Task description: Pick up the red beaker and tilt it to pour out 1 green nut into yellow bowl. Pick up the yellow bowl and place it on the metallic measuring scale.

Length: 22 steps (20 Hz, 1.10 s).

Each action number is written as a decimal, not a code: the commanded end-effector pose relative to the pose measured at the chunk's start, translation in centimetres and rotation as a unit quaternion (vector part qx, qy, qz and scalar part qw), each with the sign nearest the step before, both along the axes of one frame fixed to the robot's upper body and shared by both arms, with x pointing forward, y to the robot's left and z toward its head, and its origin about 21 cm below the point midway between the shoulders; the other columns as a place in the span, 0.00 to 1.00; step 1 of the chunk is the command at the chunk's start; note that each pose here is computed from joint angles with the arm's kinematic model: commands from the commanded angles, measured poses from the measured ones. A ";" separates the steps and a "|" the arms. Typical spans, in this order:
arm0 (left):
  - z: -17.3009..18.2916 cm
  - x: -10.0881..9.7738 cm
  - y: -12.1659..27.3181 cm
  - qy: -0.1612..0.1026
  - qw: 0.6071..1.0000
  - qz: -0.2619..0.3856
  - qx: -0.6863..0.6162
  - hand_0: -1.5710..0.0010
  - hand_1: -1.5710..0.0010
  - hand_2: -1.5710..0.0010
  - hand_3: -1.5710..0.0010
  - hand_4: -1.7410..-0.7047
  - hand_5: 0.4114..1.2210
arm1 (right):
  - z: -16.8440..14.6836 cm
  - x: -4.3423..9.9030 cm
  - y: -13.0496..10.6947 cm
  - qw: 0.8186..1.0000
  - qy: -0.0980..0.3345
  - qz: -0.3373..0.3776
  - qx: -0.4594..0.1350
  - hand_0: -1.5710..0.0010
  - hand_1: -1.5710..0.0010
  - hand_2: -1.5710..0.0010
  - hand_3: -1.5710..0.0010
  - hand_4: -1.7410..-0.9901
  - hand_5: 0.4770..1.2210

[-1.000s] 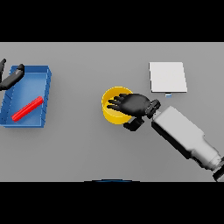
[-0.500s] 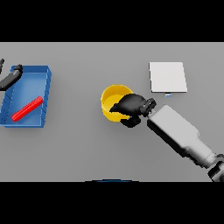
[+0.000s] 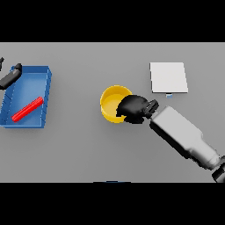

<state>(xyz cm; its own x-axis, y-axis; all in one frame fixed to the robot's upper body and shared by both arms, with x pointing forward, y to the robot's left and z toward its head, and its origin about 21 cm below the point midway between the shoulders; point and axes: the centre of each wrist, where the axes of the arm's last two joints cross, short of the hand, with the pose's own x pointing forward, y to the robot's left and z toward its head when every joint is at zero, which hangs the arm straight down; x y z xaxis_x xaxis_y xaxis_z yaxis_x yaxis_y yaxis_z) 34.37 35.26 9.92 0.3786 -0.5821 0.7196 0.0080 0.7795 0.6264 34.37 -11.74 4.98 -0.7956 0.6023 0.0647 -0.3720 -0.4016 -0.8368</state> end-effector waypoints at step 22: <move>0.9 -0.4 -0.4 -0.004 1.000 -0.004 -0.002 1.00 1.00 1.00 1.00 0.98 0.37 | 7.9 2.3 -6.6 0.989 -0.087 -0.115 0.040 0.00 0.00 0.03 0.27 0.00 1.00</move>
<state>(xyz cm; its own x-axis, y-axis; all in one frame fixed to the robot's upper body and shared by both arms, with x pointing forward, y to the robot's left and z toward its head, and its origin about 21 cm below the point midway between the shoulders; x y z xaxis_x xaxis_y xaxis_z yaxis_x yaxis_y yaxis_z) 33.99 34.81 10.83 0.3667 -0.5828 0.7252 0.0097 0.7819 0.6234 36.70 -18.41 12.92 -0.6384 0.7696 -0.0082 -0.2941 -0.2538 -0.9215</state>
